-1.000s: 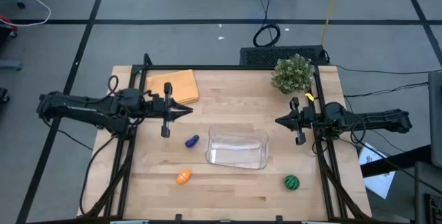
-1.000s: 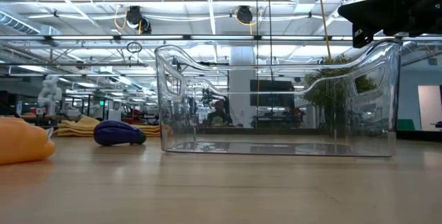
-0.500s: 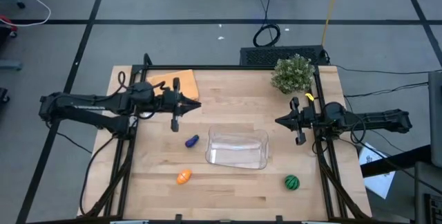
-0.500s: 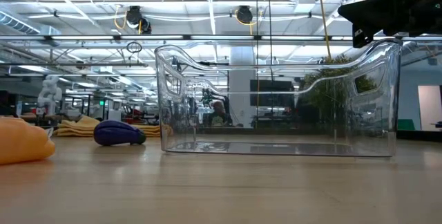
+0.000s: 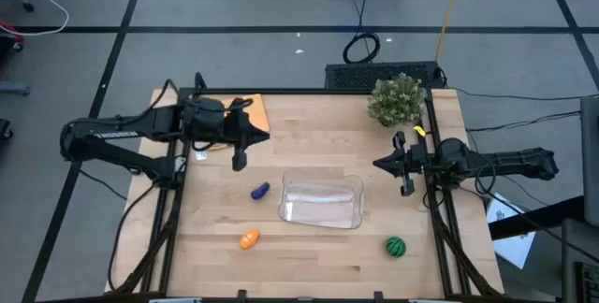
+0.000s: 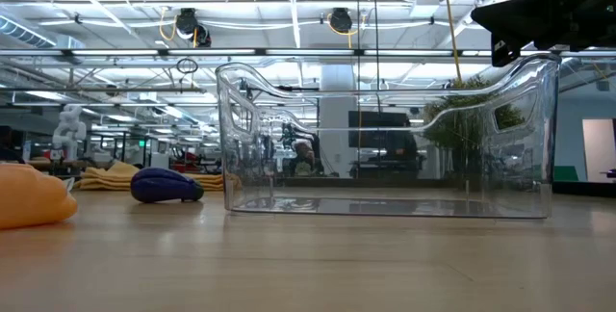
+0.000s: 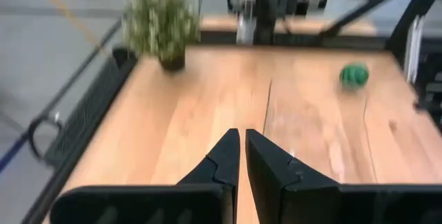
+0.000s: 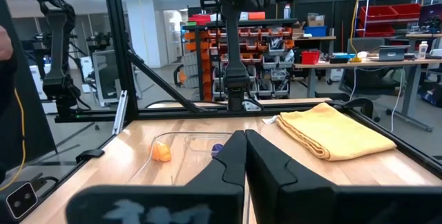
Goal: Pick and placing Produce into tupperware
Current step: Put the purple eggplant into the transparent bin
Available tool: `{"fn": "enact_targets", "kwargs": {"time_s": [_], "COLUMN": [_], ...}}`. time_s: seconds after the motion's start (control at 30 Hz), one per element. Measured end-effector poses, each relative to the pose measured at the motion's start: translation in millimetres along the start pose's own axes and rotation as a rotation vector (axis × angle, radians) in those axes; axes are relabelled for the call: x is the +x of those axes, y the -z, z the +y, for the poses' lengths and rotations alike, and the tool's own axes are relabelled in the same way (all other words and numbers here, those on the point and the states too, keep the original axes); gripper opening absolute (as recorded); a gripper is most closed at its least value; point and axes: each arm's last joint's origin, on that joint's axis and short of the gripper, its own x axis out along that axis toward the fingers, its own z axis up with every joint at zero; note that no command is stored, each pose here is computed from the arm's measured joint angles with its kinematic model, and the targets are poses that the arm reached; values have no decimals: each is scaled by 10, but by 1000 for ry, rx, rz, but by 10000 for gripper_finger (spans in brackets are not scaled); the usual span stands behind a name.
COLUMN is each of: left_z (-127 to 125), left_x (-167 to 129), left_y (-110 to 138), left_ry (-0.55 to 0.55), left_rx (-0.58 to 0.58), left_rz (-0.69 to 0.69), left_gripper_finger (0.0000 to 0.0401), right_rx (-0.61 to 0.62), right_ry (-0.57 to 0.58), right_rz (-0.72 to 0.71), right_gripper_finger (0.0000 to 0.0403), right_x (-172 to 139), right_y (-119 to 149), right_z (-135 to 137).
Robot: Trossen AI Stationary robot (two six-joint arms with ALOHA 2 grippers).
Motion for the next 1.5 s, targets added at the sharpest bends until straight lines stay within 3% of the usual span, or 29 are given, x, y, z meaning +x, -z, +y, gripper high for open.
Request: {"fn": "enact_targets", "kwargs": {"time_s": [0.4,1.13,1.5], "left_z": [0,-7,-4], "left_x": [60,575,691], "left_y": [-38,93,112], "left_ry": [-17,-105,-135], "left_rx": [-63,-134,-112], "left_rz": [290,931,961], "left_gripper_finger": [30,30,30], "right_rx": [0,-1,0], "right_ry": [0,0,0], "right_rz": [1,-1,-1], "right_gripper_finger": [0,0,0], "right_x": [0,0,0], "right_y": [1,-1,-1], "right_z": [0,0,0]}}
